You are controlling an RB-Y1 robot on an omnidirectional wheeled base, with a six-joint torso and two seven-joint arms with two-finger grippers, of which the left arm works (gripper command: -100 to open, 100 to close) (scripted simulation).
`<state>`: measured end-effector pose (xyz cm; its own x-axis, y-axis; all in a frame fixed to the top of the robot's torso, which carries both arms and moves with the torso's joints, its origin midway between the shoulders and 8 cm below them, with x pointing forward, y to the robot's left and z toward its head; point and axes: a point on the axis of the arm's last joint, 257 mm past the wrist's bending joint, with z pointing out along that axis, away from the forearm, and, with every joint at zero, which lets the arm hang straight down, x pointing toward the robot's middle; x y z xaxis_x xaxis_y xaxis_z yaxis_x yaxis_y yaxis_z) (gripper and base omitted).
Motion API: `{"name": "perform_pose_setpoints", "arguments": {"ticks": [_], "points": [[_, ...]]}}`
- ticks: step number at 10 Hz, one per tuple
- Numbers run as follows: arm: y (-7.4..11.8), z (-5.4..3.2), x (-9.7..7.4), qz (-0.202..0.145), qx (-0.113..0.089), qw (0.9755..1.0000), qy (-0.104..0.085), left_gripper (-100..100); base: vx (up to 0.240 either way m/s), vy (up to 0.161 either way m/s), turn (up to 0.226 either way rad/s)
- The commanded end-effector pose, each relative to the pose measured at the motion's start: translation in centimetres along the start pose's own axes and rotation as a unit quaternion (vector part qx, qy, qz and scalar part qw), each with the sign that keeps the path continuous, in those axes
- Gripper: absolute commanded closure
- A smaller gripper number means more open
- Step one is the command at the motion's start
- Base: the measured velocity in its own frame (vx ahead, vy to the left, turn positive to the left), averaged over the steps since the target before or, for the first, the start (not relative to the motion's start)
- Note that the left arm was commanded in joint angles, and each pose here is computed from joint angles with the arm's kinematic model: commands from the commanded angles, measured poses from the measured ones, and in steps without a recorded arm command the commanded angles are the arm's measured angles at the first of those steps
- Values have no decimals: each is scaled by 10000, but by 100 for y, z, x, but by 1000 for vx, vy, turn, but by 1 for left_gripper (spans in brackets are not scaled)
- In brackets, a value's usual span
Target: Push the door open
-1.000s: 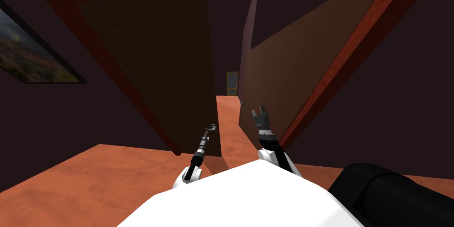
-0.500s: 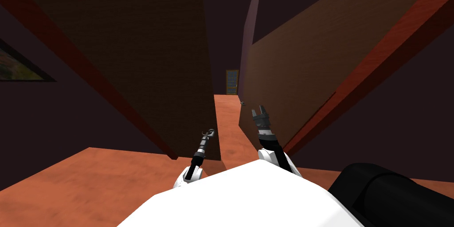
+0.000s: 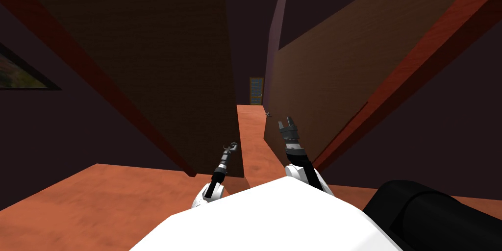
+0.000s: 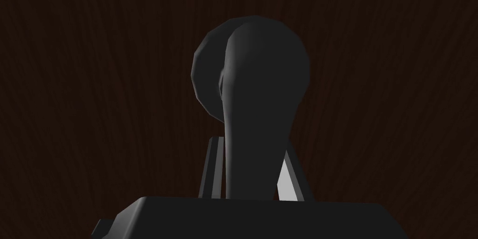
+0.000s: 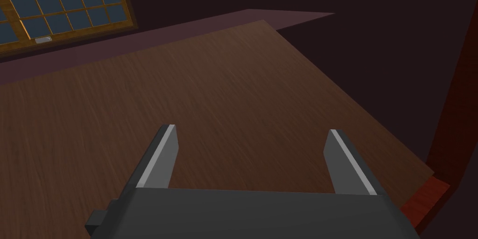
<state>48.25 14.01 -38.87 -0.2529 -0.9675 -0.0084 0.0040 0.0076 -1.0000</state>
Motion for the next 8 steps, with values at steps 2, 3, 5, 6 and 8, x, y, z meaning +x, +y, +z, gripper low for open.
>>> {"name": "perform_pose_setpoints", "arguments": {"ticks": [2,3,5,6,8], "points": [[6,-20,-160,53,-10,9999,-134,100,126,-57,26],[8,-27,-217,69,-13,9998,-184,100,140,-84,45],[10,-45,-344,100,-18,9995,-303,100,160,-73,38],[10,-56,-413,114,-20,9992,-371,100,179,-109,35],[10,-56,-413,114,-20,9992,-371,100,94,-64,17]]}}
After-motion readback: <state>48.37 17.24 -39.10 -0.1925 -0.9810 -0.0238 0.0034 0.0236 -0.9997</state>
